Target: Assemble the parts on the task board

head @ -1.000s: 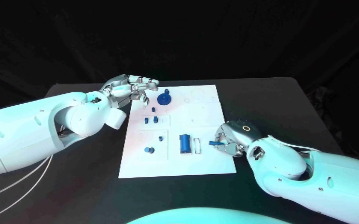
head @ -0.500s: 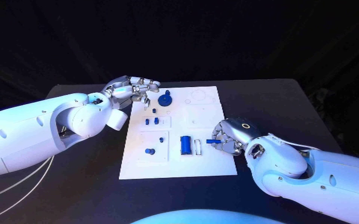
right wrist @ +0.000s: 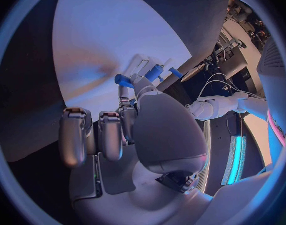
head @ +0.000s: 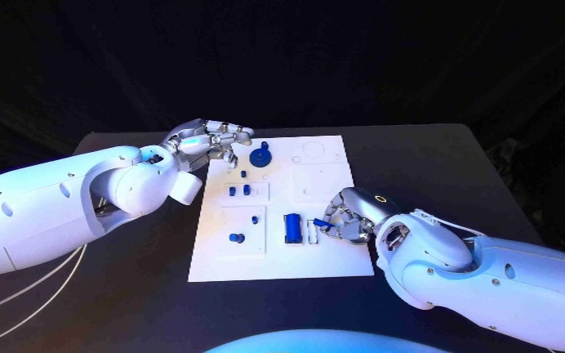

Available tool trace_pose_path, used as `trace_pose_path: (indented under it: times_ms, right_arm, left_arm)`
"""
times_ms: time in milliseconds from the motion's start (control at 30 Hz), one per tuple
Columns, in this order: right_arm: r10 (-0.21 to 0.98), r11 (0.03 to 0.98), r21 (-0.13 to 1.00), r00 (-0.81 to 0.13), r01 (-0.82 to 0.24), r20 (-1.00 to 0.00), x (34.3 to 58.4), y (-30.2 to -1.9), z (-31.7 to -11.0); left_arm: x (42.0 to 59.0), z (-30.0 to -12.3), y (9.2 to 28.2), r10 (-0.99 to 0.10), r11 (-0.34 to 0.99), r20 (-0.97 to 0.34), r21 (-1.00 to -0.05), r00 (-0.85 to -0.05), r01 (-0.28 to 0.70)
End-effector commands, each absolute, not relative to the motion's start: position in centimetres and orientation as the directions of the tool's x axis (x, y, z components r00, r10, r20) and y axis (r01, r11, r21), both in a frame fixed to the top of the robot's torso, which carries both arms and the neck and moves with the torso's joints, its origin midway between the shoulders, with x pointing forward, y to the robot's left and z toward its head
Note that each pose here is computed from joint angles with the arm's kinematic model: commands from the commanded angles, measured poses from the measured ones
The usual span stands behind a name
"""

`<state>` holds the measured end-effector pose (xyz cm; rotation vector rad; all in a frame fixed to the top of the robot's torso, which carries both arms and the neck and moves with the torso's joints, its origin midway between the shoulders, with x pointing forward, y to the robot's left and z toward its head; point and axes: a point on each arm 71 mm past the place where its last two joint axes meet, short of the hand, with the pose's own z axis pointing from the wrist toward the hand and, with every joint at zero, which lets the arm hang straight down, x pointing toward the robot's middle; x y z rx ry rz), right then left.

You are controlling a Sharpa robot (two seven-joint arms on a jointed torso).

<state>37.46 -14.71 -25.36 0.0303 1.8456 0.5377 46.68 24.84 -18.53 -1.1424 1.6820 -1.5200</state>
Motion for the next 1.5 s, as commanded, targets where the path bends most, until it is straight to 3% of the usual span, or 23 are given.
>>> trace_pose_path:
  times_ms: [33, 467, 1500]
  right_arm:
    - [0.325, 0.887, 0.422, -0.398, -0.186, -0.858, 37.4, -14.5, -25.9]
    - [0.307, 0.893, 0.419, -0.456, -0.167, -0.835, 37.6, -13.9, -26.8]
    - [0.308, 0.889, 0.421, -0.448, -0.178, -0.84, 37.7, -13.5, -26.8]
  left_arm:
    - [46.6, -18.4, 24.5, -0.871, -0.026, 0.121, -0.979, -0.477, -0.2]
    - [46.5, -18.4, 24.5, -0.868, -0.024, 0.12, -0.979, -0.481, -0.202]
    - [46.4, -18.4, 24.4, -0.861, -0.014, 0.118, -0.978, -0.495, -0.208]
